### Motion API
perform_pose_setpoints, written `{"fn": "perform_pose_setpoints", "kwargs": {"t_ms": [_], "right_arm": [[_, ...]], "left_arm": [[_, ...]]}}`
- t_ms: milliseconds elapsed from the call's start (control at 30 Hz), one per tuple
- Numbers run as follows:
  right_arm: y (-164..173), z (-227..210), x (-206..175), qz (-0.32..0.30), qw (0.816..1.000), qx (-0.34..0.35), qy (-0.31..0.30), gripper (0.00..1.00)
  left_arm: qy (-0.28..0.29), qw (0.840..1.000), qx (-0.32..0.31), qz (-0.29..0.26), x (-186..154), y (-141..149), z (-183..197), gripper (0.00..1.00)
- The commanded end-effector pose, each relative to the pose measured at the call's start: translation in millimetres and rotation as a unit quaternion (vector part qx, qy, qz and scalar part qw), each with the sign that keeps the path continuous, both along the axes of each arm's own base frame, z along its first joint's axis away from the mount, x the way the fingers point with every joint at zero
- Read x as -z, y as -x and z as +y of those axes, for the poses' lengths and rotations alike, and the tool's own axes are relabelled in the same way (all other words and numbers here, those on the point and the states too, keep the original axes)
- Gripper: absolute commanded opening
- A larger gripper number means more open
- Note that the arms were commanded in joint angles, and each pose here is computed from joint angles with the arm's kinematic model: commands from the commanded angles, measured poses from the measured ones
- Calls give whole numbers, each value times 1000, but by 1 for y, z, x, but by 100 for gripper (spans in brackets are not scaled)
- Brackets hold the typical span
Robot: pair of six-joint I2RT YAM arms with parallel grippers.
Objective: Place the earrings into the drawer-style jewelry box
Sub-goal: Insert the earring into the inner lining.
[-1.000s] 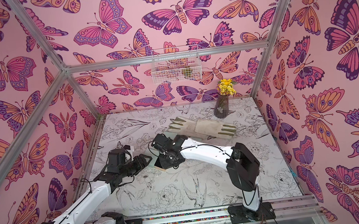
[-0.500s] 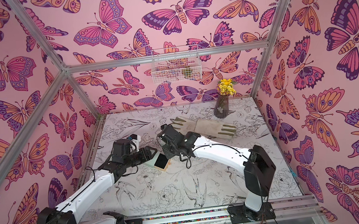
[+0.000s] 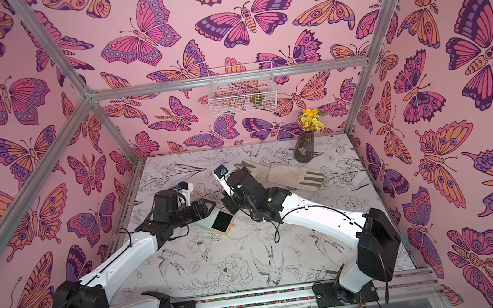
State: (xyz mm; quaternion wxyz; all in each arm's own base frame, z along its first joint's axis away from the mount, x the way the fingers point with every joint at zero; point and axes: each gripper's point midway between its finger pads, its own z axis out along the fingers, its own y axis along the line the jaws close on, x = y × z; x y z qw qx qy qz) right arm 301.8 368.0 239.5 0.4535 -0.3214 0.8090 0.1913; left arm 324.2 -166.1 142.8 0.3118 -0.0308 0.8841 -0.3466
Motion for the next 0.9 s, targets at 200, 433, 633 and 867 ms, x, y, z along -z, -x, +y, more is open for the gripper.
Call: {"fn": "perform_pose_setpoints", "kwargs": {"t_ms": [200,433,633,867], "right_arm": [[4,25,81,62,996,-64,-12,0],[-6,36,115,106,991,-74,-30,0],[-13,42,136,104,991,-80,-28,0],[-17,42,152,99,992,-80,-9,0]], "left_arm": [[31,997,-12,73,39,0,9,70],[25,994,-23,102,58,0,13,69],[31,990,-18,138,76,0,9,69],[27,987,-29,153,85,4,12,69]]}}
